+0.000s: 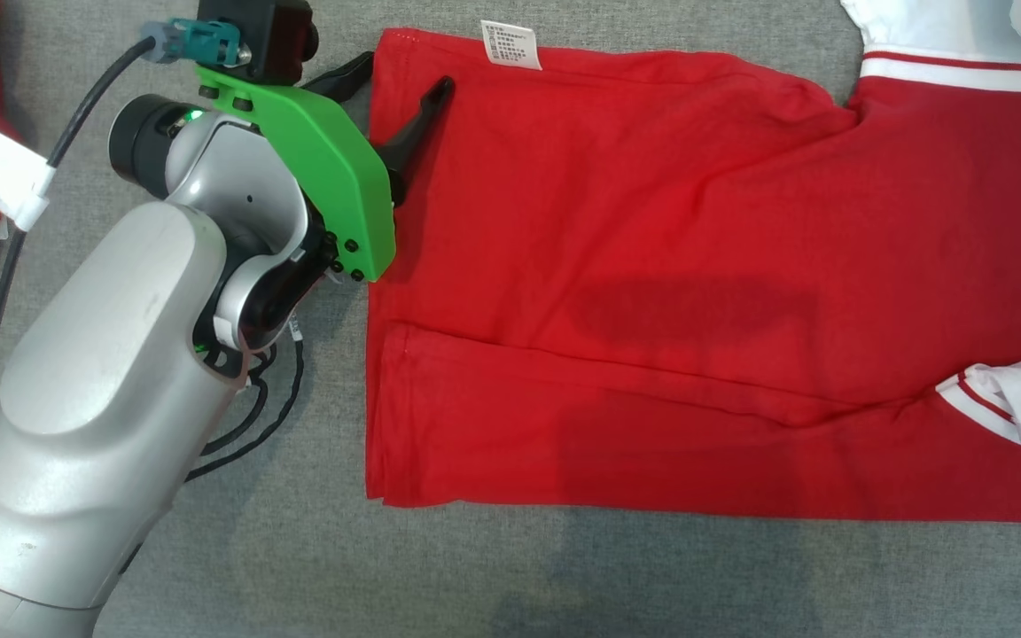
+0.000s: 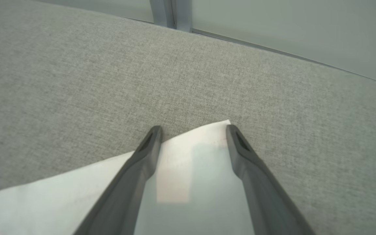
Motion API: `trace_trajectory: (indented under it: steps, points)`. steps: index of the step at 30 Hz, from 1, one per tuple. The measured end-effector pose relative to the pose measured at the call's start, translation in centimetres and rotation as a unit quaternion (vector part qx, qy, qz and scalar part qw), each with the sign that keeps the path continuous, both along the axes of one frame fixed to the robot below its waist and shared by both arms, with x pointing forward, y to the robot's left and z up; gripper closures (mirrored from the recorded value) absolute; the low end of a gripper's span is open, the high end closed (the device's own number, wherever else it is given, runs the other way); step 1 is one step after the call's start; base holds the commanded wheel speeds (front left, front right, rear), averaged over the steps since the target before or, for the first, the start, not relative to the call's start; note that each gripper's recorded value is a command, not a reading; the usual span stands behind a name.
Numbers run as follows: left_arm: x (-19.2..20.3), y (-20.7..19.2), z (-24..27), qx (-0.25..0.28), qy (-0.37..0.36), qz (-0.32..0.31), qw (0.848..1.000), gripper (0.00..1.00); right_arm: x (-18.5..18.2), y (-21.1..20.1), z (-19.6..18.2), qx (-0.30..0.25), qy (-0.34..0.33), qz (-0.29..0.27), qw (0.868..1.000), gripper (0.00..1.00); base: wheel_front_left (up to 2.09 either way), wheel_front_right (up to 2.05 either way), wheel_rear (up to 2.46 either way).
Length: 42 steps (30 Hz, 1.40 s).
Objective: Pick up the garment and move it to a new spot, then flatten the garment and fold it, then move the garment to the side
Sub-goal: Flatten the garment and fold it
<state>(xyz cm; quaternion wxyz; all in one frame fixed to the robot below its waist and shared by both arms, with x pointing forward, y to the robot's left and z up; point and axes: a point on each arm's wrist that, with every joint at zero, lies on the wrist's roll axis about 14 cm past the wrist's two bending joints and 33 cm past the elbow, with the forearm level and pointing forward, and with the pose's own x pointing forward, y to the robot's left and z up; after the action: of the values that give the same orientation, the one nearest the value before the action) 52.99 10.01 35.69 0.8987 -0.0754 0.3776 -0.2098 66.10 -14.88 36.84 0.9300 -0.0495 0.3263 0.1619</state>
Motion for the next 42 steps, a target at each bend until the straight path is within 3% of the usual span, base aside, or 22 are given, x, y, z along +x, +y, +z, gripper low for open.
trace_trajectory:
  steps: [2, 3, 4, 5, 6, 7, 8, 19, 28, 36, 42]
  points:
    - [0.1, -0.2, 0.0, -0.004, 0.003, -0.003, 1.000, 0.00, -0.2, -0.4, -0.4, -0.006, 0.009, -0.003, 1.000, 0.00, 0.00, 0.00, 0.00]
    - [0.0, -0.4, -0.1, -0.005, 0.005, -0.006, 1.000, 0.13, -0.2, -0.6, -0.5, -0.008, 0.013, -0.004, 1.000, 0.00, 0.00, 0.00, 0.00]
    - [0.0, -0.5, -0.1, -0.006, 0.005, -0.009, 1.000, 0.56, -0.3, -0.7, -0.7, -0.010, 0.016, -0.005, 1.000, 0.00, 0.00, 0.00, 0.00]
    - [0.0, -0.6, -0.2, -0.007, 0.005, -0.010, 1.000, 0.84, -0.4, -0.8, -0.9, -0.012, 0.019, -0.005, 1.000, 0.00, 0.00, 0.00, 0.00]
    - [0.0, -0.8, -0.2, -0.010, 0.006, -0.012, 1.000, 1.00, -0.5, -0.7, -1.0, -0.017, 0.022, -0.001, 1.000, 0.00, 0.00, 0.00, 0.00]
    - [0.1, -0.9, -0.1, -0.014, 0.007, -0.013, 1.000, 1.00, -0.6, -0.7, -1.1, -0.016, 0.024, -0.001, 1.000, 0.70, 0.00, 0.00, 0.00]
    - [0.0, -1.0, -0.1, -0.017, 0.008, -0.015, 1.000, 1.00, -0.6, -0.6, -1.0, -0.009, 0.026, -0.003, 1.000, 1.00, 0.00, 0.00, 0.00]
    - [-0.2, -1.4, 2.3, -0.050, -0.033, 0.000, 0.998, 1.00, -1.6, -0.6, 1.2, 0.039, -0.001, -0.019, 0.999, 1.00, 0.00, 0.00, 0.00]
    - [-1.9, 0.0, 6.5, -0.060, -0.100, 0.035, 0.993, 1.00, -4.0, -2.1, 8.1, 0.080, -0.114, -0.018, 0.990, 1.00, 0.00, 0.00, 0.00]
    - [-6.3, -0.7, 9.1, -0.082, -0.127, 0.041, 0.988, 1.00, -11.1, -5.0, 12.0, 0.126, -0.184, -0.042, 0.974, 1.00, 0.00, 0.00, 0.00]
    - [-8.7, -0.8, 10.0, -0.098, -0.138, 0.063, 0.984, 1.00, -18.8, -6.4, 12.2, 0.163, -0.192, -0.089, 0.964, 1.00, 0.00, 0.00, 0.00]
